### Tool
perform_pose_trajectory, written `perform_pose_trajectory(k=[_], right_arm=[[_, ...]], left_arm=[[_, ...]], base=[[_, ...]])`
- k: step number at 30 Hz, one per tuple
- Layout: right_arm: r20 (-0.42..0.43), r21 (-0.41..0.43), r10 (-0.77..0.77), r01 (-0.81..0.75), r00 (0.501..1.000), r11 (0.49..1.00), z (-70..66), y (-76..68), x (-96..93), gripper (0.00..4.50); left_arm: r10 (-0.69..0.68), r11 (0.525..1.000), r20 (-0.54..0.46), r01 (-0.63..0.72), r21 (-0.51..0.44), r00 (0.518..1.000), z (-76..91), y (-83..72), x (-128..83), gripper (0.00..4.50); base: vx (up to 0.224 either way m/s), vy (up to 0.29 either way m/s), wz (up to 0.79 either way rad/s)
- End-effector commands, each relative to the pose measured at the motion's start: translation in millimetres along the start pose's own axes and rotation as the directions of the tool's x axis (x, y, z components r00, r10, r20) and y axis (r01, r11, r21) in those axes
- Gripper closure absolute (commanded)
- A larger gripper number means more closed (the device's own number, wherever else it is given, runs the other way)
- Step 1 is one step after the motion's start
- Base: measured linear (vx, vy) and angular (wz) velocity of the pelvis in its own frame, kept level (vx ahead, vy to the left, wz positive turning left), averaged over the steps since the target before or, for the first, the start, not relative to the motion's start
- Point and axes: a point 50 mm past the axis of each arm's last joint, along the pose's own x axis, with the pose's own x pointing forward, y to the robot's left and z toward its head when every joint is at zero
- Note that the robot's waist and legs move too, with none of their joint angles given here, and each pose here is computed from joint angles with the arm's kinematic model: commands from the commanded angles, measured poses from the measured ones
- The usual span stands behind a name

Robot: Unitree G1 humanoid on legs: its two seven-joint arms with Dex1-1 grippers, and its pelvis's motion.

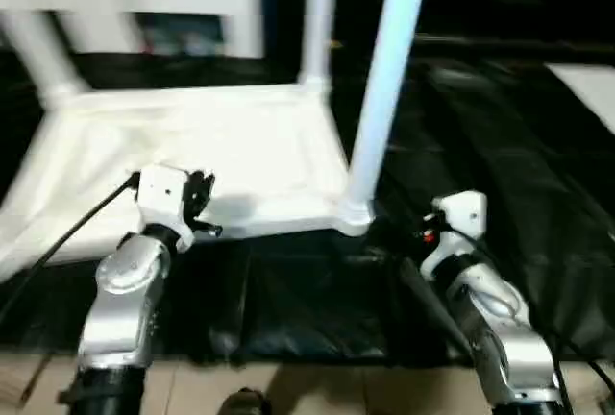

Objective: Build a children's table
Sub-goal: Rotate leg to tighten

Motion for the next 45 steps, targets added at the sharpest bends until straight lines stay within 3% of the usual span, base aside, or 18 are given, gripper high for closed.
perform_pose_trajectory(k=[1, 8, 11, 13, 14, 16, 20, 22, 23, 26, 28, 35, 45], right_arm=[[0.022, 0.014, -0.022, 0.022, 1.0, 1.0, 2.7, -3.6, 0.2, 0.59], [0.027, 0.033, -0.031, 0.031, 0.999, 0.999, 3.4, -7.0, -4.6, 0.59], [0.01, 0.006, -0.029, 0.029, 1.0, 1.0, 4.7, -14.6, -5.4, 0.59], [0.0, -0.009, -0.029, 0.029, 1.0, 1.0, 4.7, -17.5, -5.2, 0.59], [-0.053, -0.052, -0.044, 0.041, 0.998, 0.998, 1.5, -28.8, -5.3, 0.59], [-0.073, -0.071, -0.051, 0.046, 0.996, 0.996, 0.8, -35.4, -5.4, 0.59], [-0.107, -0.109, 0.023, -0.035, 0.994, 0.993, 6.9, -51.6, -8.2, 0.24], [-0.151, -0.147, 0.1, -0.122, 0.984, 0.981, 10.9, -55.3, -9.1, 0.11], [-0.151, -0.147, 0.1, -0.122, 0.984, 0.981, 10.9, -55.3, -9.1, 0.04], [-0.231, -0.215, 0.194, -0.244, 0.954, 0.946, 12.0, -56.1, -11.4, 0.04], [-0.261, -0.207, 0.258, -0.315, 0.93, 0.926, 12.3, -53.5, -13.9, 0.04], [-0.299, -0.199, 0.394, -0.461, 0.869, 0.865, 16.1, -43.2, -18.8, 0.04], [-0.321, -0.196, 0.433, -0.506, 0.842, 0.84, 14.1, -36.9, -19.7, 0.04]], left_arm=[[0.0, 0.999, 0.029, -0.001, 0.042, 1.0, 10.8, 1.9, 3.0, 3.74], [-0.072, 0.994, 0.005, 0.071, 0.083, 0.997, 12.4, -5.4, 10.1, 3.74], [-0.319, 0.947, -0.025, 0.32, 0.016, 0.947, 9.9, -26.8, 13.7, 3.74], [-0.374, 0.927, -0.013, 0.374, 0.022, 0.927, 11.7, -30.6, 14.5, 3.44], [-0.509, 0.86, 0.007, 0.508, 0.039, 0.861, 15.1, -39.0, 17.7, 3.39], [-0.561, 0.827, -0.01, 0.56, 0.046, 0.828, 15.0, -41.7, 21.1, 3.23], [-0.702, 0.698, -0.113, 0.711, 0.083, 0.703, 13.0, -47.5, 37.5, 2.96], [-0.751, 0.628, -0.181, 0.771, 0.101, 0.635, 13.1, -47.6, 47.5, 2.9], [-0.751, 0.628, -0.181, 0.771, 0.101, 0.635, 13.1, -47.6, 47.5, 2.89], [-0.785, 0.545, -0.283, 0.832, 0.106, 0.551, 11.6, -46.5, 57.6, 2.89], [-0.782, 0.526, -0.331, 0.844, 0.105, 0.529, 12.5, -44.5, 64.3, 2.89], [-0.759, 0.531, -0.364, 0.837, 0.134, 0.54, 22.0, -42.3, 82.7, 2.89], [-0.767, 0.506, -0.408, 0.858, 0.092, 0.496, 14.4, -47.3, 85.3, 2.89]], base=[[0.0, 0.0, 0.0], [-0.028, 0.074, 0.1], [-0.072, 0.034, 0.02], [-0.066, 0.012, 0.03], [-0.053, 0.008, -0.01], [0.0, 0.0, 0.0], [0.0, 0.0, 0.0], [0.0, 0.0, 0.0], [0.0, 0.0, 0.0], [0.0, 0.0, 0.0], [0.057, -0.013, 0.0], [0.007, -0.002, 0.0], [0.0, 0.0, 0.0]])
